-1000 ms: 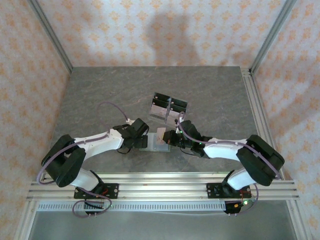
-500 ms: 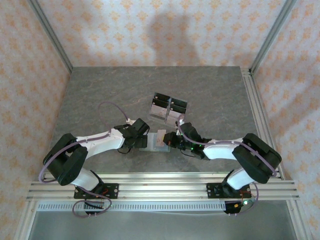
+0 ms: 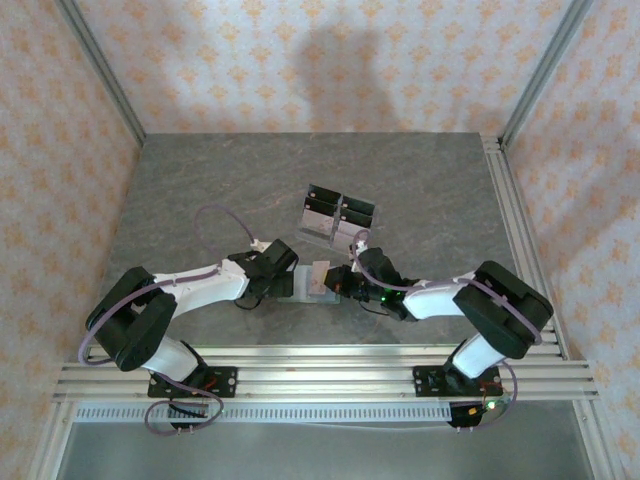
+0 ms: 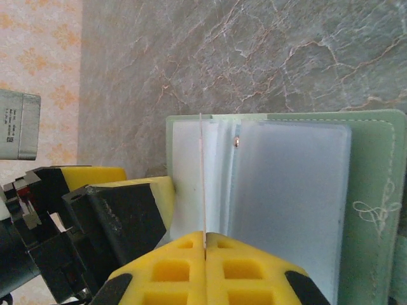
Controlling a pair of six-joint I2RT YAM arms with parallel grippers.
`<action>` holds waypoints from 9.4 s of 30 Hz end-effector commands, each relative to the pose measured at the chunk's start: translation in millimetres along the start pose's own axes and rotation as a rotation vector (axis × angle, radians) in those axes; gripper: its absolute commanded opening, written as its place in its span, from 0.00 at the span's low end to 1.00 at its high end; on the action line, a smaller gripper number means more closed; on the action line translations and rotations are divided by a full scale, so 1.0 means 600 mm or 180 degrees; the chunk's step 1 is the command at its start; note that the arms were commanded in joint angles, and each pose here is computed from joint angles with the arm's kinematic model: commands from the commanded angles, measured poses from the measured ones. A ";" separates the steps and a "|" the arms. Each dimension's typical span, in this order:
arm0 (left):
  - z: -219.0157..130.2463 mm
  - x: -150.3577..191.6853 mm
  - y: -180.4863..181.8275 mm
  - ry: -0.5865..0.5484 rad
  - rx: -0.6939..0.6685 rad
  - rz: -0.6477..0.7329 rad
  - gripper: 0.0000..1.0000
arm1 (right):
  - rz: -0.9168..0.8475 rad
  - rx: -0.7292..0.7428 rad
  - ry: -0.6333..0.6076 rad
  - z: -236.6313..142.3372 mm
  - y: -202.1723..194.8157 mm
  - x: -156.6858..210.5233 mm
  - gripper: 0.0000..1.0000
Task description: Put the credit cards into the card holder
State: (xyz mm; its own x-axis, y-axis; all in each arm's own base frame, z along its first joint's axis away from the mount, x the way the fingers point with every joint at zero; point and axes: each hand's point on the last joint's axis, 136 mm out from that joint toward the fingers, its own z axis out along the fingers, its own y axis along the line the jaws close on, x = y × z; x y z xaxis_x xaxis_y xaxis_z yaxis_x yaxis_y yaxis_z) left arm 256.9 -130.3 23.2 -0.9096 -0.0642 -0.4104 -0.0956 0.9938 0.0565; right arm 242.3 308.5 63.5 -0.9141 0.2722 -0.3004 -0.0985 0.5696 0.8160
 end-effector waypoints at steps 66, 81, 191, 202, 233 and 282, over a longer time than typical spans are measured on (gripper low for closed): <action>0.007 0.014 0.008 0.0006 -0.0255 0.0009 1.00 | 0.0216 -0.0494 0.0123 0.021 0.005 0.007 0.00; 0.010 0.018 0.009 0.0023 -0.0259 0.0007 1.00 | 0.0365 -0.0574 0.0128 0.043 -0.008 0.006 0.00; -0.055 -0.036 0.062 -0.0360 -0.0521 -0.0394 1.00 | -0.0612 0.0939 0.0863 -0.008 0.006 -0.018 0.42; -0.030 -0.005 0.065 -0.0243 -0.0479 -0.0350 1.00 | -0.0878 0.1518 0.1110 -0.002 -0.024 -0.024 0.08; 0.009 0.022 0.060 -0.0104 -0.0474 -0.0349 1.00 | -0.0902 0.1501 0.1388 0.063 -0.027 0.005 0.04; 0.009 0.027 0.081 -0.0124 -0.0688 -0.0429 1.00 | -0.0745 0.1312 0.1396 0.081 -0.014 0.018 0.03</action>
State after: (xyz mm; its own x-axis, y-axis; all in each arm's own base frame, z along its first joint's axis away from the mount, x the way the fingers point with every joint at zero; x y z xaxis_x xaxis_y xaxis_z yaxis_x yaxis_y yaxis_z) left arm 242.4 -87.1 23.0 -0.8634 -0.1838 -0.4699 -0.2941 0.9401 0.1727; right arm 258.7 344.3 40.3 -0.9661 -0.1903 -0.1742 -0.2512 0.8481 0.4665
